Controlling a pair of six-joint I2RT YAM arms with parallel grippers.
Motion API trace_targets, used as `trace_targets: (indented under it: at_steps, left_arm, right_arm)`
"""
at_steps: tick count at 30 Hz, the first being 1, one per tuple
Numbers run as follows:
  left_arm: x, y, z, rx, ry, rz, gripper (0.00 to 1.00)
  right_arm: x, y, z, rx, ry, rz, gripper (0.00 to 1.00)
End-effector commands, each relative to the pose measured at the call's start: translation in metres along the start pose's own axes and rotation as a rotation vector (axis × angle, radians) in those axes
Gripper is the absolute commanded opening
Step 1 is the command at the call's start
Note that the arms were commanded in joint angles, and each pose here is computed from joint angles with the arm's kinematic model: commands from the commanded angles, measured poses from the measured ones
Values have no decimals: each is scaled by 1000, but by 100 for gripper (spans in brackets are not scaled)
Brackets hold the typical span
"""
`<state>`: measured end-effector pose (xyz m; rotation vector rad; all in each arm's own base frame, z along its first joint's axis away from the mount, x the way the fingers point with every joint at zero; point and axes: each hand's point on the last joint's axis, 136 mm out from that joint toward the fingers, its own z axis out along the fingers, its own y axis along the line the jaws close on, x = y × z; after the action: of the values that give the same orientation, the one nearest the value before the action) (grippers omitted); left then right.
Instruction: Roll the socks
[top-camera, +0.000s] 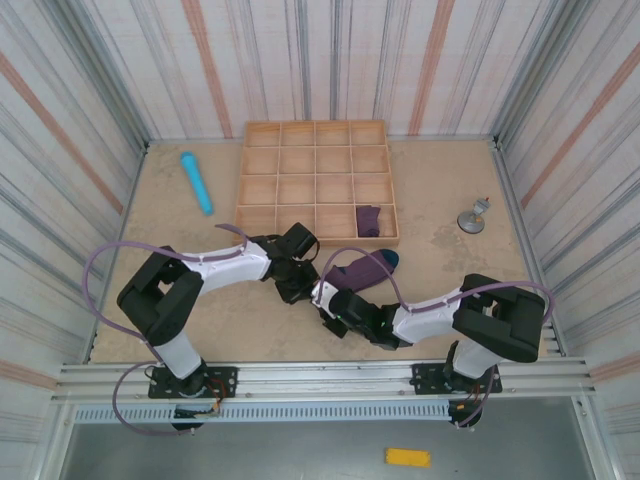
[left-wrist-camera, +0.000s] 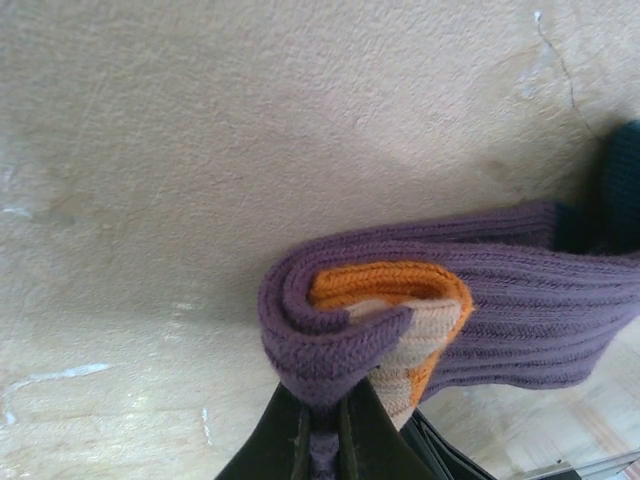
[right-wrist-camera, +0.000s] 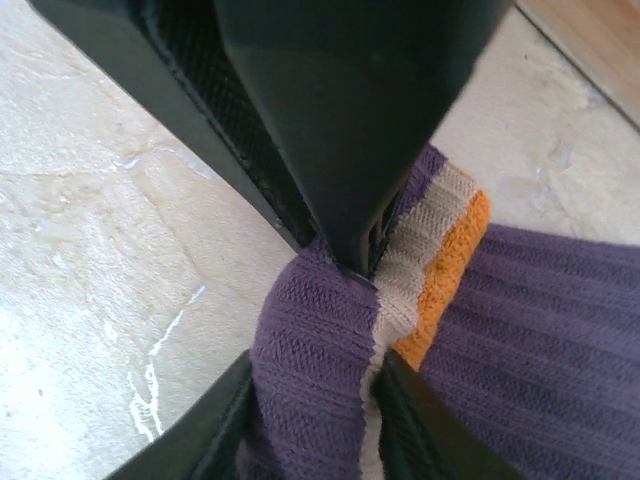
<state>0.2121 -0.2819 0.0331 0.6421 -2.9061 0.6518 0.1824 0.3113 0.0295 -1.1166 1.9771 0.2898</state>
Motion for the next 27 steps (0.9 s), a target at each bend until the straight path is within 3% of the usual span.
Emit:
trace_targets:
  at_steps: [1, 3, 6, 10, 15, 21, 25, 27]
  left_arm:
    - [11, 9, -1, -17, 50, 27, 1]
    - [12, 11, 0, -9, 54, 23, 8]
    - [8, 16, -5, -27, 20, 26, 32]
    - [3, 11, -18, 6, -39, 17, 70]
    - [1, -6, -29, 38, -93, 74, 94]
    - [4, -9, -41, -47, -181, 205, 98]
    - [7, -14, -41, -125, -176, 314, 94]
    - [10, -23, -37, -99, -200, 344, 89]
  right_arm:
    - [-1, -1, 4, 14, 4, 28, 22]
    - [0, 0, 4, -10, 12, 54, 13]
    - [1, 0, 4, -84, 20, 151, 1]
    - [6, -2, 2, -192, 26, 312, 0]
    - [9, -9, -1, -320, 13, 503, 0]
    - [13, -25, 0, -402, -4, 712, 0]
    - [16, -30, 5, -474, -2, 844, 0]
    - [18, -32, 7, -510, -10, 902, 0]
